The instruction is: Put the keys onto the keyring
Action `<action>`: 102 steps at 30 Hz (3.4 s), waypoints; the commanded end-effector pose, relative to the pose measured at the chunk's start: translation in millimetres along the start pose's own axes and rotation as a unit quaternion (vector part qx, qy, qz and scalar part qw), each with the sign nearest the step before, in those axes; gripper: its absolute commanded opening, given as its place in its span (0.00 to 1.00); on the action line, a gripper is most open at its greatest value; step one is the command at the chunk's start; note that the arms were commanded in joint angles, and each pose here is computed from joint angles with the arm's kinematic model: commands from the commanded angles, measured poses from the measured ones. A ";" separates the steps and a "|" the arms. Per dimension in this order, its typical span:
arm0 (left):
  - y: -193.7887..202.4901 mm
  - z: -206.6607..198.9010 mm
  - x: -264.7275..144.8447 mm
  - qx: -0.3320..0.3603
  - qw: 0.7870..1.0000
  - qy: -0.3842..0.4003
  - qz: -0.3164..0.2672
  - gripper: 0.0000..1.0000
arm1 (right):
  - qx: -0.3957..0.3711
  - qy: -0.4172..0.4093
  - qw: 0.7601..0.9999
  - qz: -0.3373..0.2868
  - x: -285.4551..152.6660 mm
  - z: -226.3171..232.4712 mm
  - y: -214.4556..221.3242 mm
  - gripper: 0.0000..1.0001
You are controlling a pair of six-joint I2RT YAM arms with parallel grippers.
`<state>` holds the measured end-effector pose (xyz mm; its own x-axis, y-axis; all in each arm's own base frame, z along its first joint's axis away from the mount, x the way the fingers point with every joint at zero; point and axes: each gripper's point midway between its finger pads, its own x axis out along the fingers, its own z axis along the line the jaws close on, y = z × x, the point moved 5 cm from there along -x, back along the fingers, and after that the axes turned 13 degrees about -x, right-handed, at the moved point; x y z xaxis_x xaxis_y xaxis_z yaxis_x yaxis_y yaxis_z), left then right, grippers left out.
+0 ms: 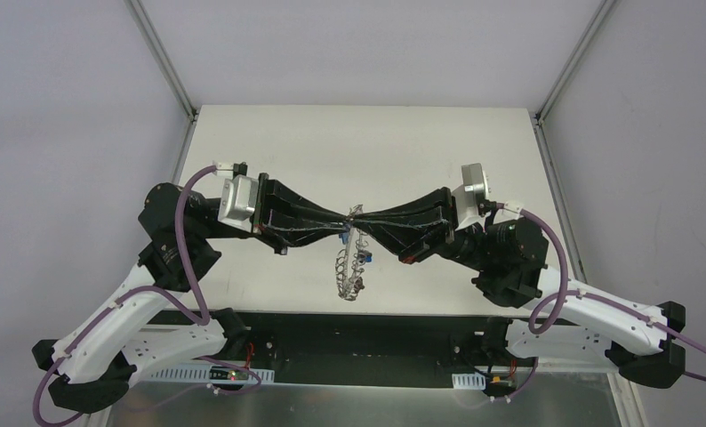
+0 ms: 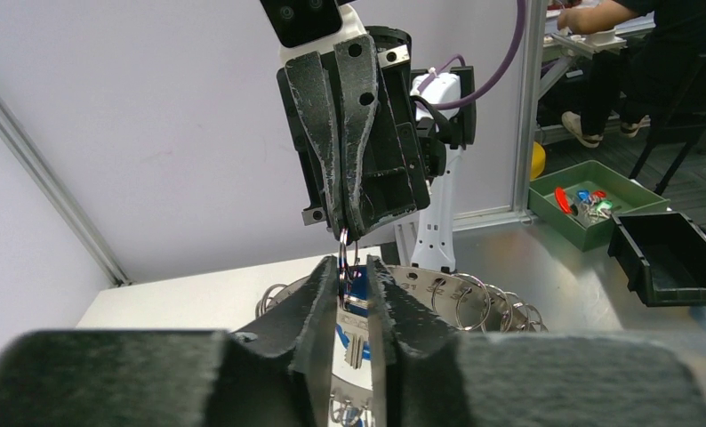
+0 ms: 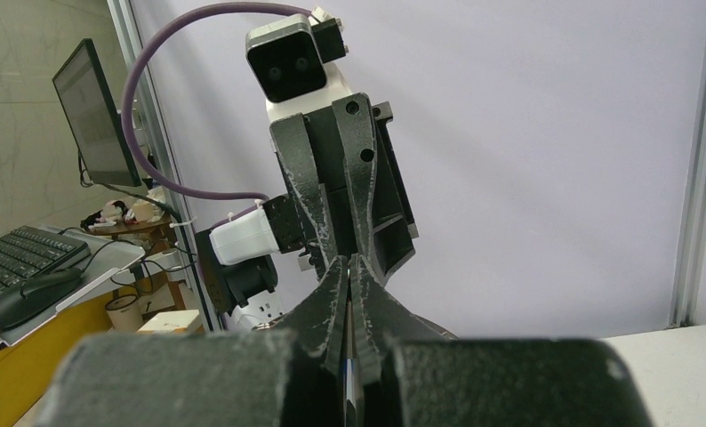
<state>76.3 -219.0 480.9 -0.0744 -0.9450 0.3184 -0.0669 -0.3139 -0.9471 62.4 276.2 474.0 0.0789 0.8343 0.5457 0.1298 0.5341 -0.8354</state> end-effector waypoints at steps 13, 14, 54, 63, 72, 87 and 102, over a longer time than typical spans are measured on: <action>-18.5 -2.9 5.1 -0.034 0.999 -0.014 0.019 0.00 | -0.013 -0.008 0.999 -0.033 -1.7 4.9 -39.4 0.00; -15.4 -0.9 5.1 -0.043 0.998 -0.021 0.028 0.00 | -0.024 -0.006 1.000 -0.017 -4.0 3.8 -38.1 0.00; 77.6 -4.5 -18.9 -0.260 0.938 -0.044 0.226 0.00 | -0.016 -0.096 0.905 0.415 -47.6 3.1 48.5 0.34; 79.5 -5.3 -20.5 -0.252 0.939 -0.039 0.231 0.00 | 0.009 -0.095 0.907 0.410 -42.2 -0.8 52.3 0.33; 80.4 -4.3 -21.8 -0.246 0.940 -0.044 0.232 0.00 | 0.032 -0.099 0.906 0.411 -38.7 -0.1 56.4 0.33; 80.9 -5.1 -25.1 -0.236 0.941 -0.047 0.237 0.00 | 0.059 -0.120 0.895 0.425 -34.1 3.4 64.6 0.20; 77.9 -3.3 -27.5 -0.223 0.943 -0.062 0.239 0.00 | 0.070 -0.139 0.881 0.446 -40.5 7.7 69.2 0.00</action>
<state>72.5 -220.2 378.5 -0.1020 -0.9690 -0.2251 -0.5339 0.2443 -0.8095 66.0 283.5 378.6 -0.1255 0.9125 -0.3892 -0.0085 -0.3933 -0.9194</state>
